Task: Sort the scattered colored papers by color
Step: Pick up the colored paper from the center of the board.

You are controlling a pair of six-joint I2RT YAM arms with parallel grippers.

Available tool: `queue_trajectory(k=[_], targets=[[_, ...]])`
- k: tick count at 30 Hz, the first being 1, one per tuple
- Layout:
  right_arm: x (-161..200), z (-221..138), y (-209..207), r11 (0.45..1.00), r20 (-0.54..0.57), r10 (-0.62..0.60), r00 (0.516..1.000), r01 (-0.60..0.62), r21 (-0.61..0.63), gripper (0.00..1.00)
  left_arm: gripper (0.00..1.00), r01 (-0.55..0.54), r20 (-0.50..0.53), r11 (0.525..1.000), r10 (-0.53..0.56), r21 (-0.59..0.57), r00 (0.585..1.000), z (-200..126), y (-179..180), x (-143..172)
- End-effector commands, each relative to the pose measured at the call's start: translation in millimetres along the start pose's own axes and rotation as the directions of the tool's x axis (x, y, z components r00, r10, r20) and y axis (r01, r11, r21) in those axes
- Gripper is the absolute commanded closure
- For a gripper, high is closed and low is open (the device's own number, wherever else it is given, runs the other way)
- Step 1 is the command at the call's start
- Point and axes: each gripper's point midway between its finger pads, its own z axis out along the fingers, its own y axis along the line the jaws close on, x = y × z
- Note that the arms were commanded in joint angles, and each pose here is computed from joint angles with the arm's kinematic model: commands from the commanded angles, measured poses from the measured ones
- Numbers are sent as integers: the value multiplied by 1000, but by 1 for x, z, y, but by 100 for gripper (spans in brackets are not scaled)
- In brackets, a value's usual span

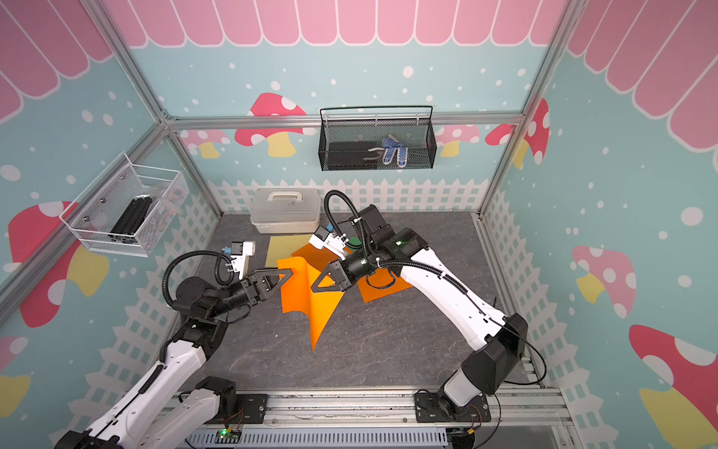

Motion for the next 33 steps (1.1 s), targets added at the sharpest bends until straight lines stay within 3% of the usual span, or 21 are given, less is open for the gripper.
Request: queue_trajectory(k=[1,8,12,15,18,21,23,25,28,33], targets=[[3,-2,0,1000,-15,-25,1000,25,16,100,69,-26,-15,999,26,-37,1000,0,0,1],[8,-7,7,999,-10,-40,999,40,12,100,89,-18,-22,995,16,-101,1000,-1,13,3],[9,-6,8,999,-13,-41,999,41,5,94,99,-9,-18,993,7,-117,1000,0,17,2],[9,-6,6,999,-14,-37,999,37,9,71,100,-4,-8,991,3,-136,1000,-1,20,1],[9,-6,2,999,-13,-33,999,33,32,42,100,-2,0,988,2,-154,1000,-2,22,-1],[8,-8,-10,994,-6,-29,1000,29,108,26,100,4,-6,984,-6,-181,1000,-2,27,0],[4,-14,-21,983,10,-27,1000,25,180,23,100,2,-13,978,-5,-210,1000,-3,33,1],[1,-25,-38,957,31,-19,999,9,290,22,100,8,-25,970,-15,-244,1000,-4,39,2],[-2,-50,-72,869,68,-5,998,-29,494,19,100,14,-50,942,-33,-337,998,-8,57,6],[10,-74,-115,762,106,58,993,-113,638,18,100,76,-124,843,-167,-533,978,-18,99,21]])
